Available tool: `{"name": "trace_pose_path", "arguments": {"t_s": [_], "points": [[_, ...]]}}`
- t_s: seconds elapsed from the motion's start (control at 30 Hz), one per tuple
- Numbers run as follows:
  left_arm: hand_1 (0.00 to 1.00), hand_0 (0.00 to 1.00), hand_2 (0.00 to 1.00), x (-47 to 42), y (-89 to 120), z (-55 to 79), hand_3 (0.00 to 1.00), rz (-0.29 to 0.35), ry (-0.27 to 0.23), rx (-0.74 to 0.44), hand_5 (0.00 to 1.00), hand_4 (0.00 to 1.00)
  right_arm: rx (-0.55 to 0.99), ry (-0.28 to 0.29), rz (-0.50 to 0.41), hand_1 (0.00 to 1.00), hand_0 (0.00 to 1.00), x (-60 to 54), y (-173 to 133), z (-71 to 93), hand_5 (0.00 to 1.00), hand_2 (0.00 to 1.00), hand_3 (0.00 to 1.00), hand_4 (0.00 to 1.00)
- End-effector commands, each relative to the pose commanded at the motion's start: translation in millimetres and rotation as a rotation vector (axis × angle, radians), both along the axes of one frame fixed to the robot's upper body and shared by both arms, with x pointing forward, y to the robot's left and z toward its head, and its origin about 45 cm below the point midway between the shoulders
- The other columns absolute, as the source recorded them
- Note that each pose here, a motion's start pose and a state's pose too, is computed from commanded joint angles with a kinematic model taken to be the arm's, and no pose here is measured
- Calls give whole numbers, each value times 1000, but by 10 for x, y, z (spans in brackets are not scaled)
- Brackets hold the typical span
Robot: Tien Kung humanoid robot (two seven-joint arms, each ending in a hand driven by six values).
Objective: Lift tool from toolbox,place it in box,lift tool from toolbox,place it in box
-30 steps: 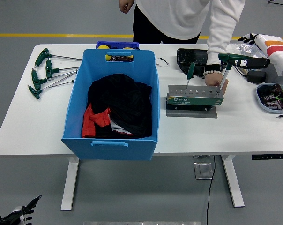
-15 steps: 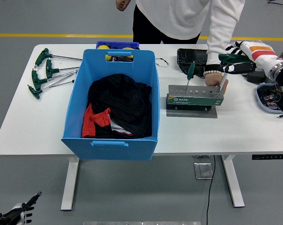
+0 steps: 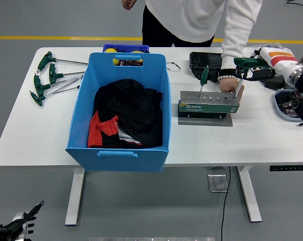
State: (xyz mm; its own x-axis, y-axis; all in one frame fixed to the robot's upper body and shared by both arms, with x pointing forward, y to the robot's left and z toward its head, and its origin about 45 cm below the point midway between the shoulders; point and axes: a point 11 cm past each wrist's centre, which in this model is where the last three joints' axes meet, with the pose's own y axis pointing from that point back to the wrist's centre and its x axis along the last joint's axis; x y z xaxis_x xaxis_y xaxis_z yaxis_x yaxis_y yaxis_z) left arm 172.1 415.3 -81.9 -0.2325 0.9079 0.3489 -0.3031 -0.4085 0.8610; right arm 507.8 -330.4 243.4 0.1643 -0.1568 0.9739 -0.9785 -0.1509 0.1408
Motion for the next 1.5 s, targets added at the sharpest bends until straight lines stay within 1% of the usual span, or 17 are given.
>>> {"name": "trace_pose_path", "arguments": {"t_s": [0.07, 0.1, 0.23, 0.27, 0.47, 0.5, 0.67, 0.7, 0.87, 0.9, 1.03, 1.07, 1.1, 1.27, 1.3, 1.47, 1.5], "points": [[881, 808, 875, 13, 3, 6, 802, -3, -2, 2, 698, 781, 3, 0, -6, 419, 511, 3, -3, -8, 784, 425, 520, 998], [878, 808, 871, 18, 4, 8, 801, -3, -3, 3, 698, 781, 6, 0, -8, 354, 439, 6, -3, -9, 786, 358, 433, 998], [878, 808, 871, 32, 12, 16, 801, -4, -6, 7, 698, 781, 14, -12, 0, 354, 439, 7, 27, -2, 786, 358, 433, 998], [876, 808, 868, 39, 13, 20, 798, -2, -9, 8, 698, 781, 13, -16, 3, 287, 350, 7, 38, 1, 792, 289, 347, 998], [876, 808, 868, 82, 17, 38, 798, -2, -20, 12, 698, 781, 17, -24, 0, 287, 350, 14, 65, -6, 792, 289, 347, 998], [874, 807, 866, 87, 17, 40, 798, -2, -21, 13, 697, 781, 16, -23, 0, 244, 296, 15, 68, -8, 804, 260, 319, 998], [874, 807, 866, 120, 23, 56, 798, 0, -30, 18, 697, 781, 9, -17, 3, 244, 296, 17, 105, -30, 804, 260, 319, 998], [873, 807, 865, 124, 24, 58, 795, 0, -32, 18, 696, 781, 9, -15, 4, 227, 265, 16, 112, -35, 815, 242, 295, 998], [873, 807, 865, 149, 22, 68, 795, 1, -39, 20, 696, 781, 4, -12, 2, 227, 265, 17, 134, -58, 815, 242, 295, 998], [872, 807, 863, 157, 22, 70, 795, 0, -40, 20, 695, 780, 2, -11, -2, 198, 220, 18, 133, -64, 818, 223, 265, 998], [872, 807, 863, 174, 22, 77, 795, -1, -44, 21, 695, 780, -5, -8, -14, 198, 220, 19, 124, -78, 818, 223, 265, 998], [872, 807, 863, 176, 22, 78, 795, -1, -44, 21, 695, 780, -5, -7, -15, 198, 220, 19, 123, -81, 818, 223, 265, 998], [872, 806, 863, 177, 23, 79, 794, -1, -45, 22, 697, 782, -5, -9, -16, 149, 146, 19, 123, -81, 819, 182, 226, 998], [872, 806, 863, 156, 30, 73, 794, 0, -39, 24, 697, 782, 6, -13, -18, 149, 146, 13, 148, -102, 819, 182, 226, 998], [871, 806, 861, 151, 30, 71, 793, 0, -38, 24, 694, 779, 8, -13, -19, 113, 114, 12, 153, -108, 814, 153, 188, 998], [871, 806, 861, 124, 33, 62, 793, 2, -32, 24, 694, 779, 11, -10, -24, 113, 114, 7, 168, -140, 814, 153, 188, 998], [870, 807, 860, 120, 33, 61, 793, 2, -31, 24, 693, 779, 11, -9, -25, 60, 76, 6, 169, -144, 756, 89, 125, 998]]}}
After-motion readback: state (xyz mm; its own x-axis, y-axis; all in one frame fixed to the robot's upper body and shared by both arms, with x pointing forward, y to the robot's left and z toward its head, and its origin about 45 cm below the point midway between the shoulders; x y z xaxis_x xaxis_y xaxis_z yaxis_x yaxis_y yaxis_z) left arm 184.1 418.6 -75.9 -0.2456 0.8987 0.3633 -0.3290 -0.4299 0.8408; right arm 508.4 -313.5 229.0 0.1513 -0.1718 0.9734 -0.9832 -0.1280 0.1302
